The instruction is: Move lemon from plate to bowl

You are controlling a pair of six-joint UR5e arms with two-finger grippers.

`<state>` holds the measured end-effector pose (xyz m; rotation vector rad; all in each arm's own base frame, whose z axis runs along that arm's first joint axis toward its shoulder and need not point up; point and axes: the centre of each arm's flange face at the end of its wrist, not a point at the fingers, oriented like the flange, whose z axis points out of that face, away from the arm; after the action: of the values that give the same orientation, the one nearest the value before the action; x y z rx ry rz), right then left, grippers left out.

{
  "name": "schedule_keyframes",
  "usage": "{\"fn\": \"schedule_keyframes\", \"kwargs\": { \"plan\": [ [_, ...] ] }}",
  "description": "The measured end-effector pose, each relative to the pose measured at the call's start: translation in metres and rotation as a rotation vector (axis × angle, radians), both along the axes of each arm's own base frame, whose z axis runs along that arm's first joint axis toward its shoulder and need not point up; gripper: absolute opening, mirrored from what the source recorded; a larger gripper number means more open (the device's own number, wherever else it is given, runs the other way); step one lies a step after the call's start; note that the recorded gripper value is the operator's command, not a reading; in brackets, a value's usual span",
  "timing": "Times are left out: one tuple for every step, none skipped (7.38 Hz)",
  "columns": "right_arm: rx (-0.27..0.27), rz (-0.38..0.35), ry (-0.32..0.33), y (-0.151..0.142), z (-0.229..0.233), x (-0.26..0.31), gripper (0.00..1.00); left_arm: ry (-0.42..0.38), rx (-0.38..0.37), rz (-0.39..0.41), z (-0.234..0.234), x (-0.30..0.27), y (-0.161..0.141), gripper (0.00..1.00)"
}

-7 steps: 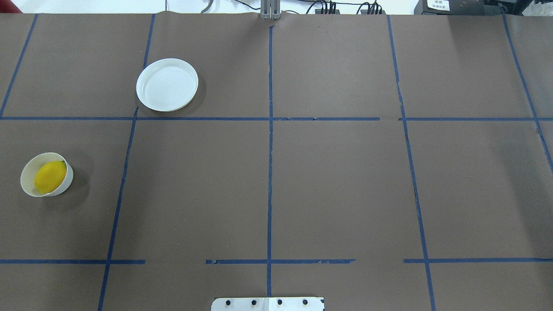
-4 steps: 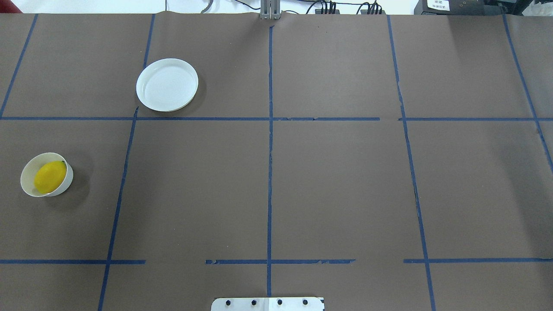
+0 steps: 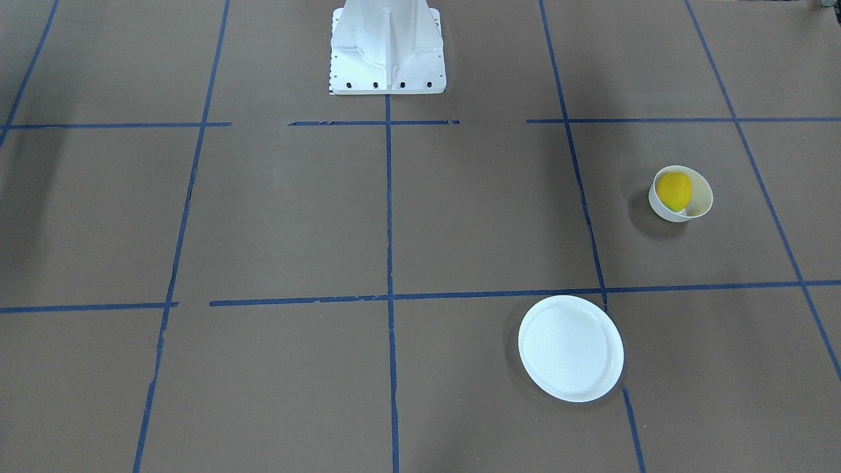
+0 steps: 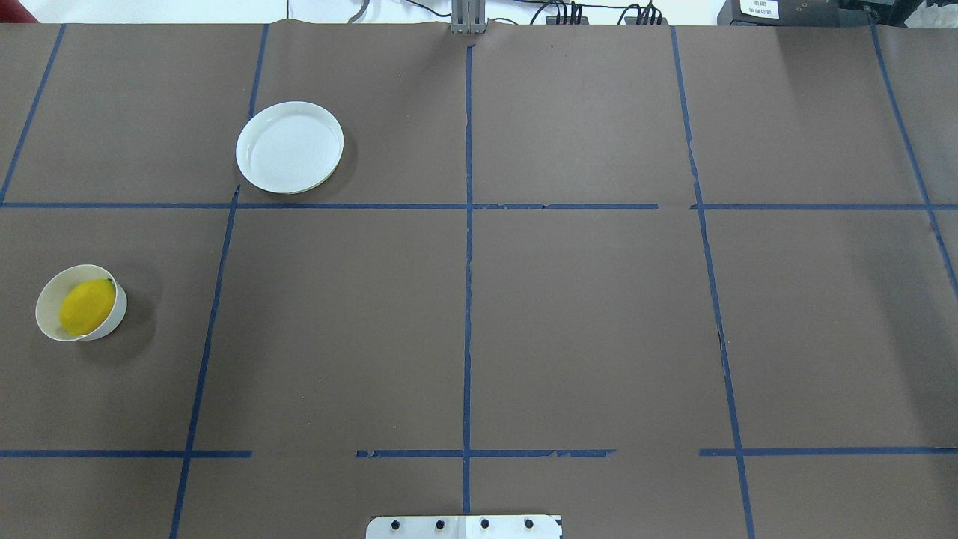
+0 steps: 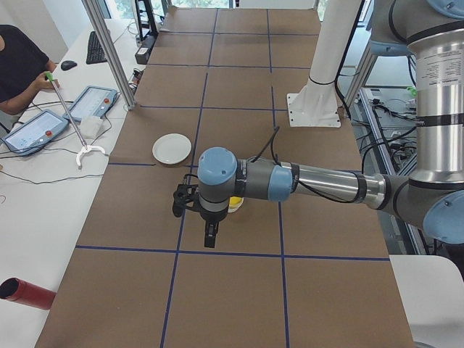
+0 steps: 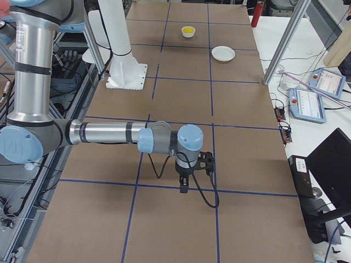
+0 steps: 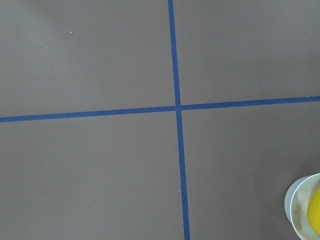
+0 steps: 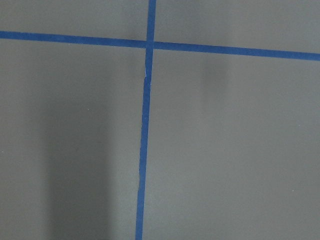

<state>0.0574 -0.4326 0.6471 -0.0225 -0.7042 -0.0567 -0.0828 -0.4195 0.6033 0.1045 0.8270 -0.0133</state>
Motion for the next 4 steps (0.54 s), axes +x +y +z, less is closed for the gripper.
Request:
{"fn": "schedule_keyframes", "kwargs": {
  "plan": [
    [0.0, 0.0, 0.0, 0.0, 0.0, 0.0, 1.0, 0.043, -0.013, 0.002, 0.0077, 0.0031, 0.0096, 1.0],
    [0.0, 0.0, 0.0, 0.0, 0.0, 0.0, 1.0, 0.048, -0.022, 0.002, 0.0129, 0.0035, 0.0139, 1.0],
    [0.0, 0.0, 0.0, 0.0, 0.0, 0.0, 1.0, 0.038, -0.024, 0.001, 0.0134, 0.0031, 0.0135, 1.0],
    [0.0, 0.0, 0.0, 0.0, 0.0, 0.0, 1.0, 0.023, -0.03, 0.001, 0.0135, 0.0032, 0.0122, 1.0]
  ]
}}
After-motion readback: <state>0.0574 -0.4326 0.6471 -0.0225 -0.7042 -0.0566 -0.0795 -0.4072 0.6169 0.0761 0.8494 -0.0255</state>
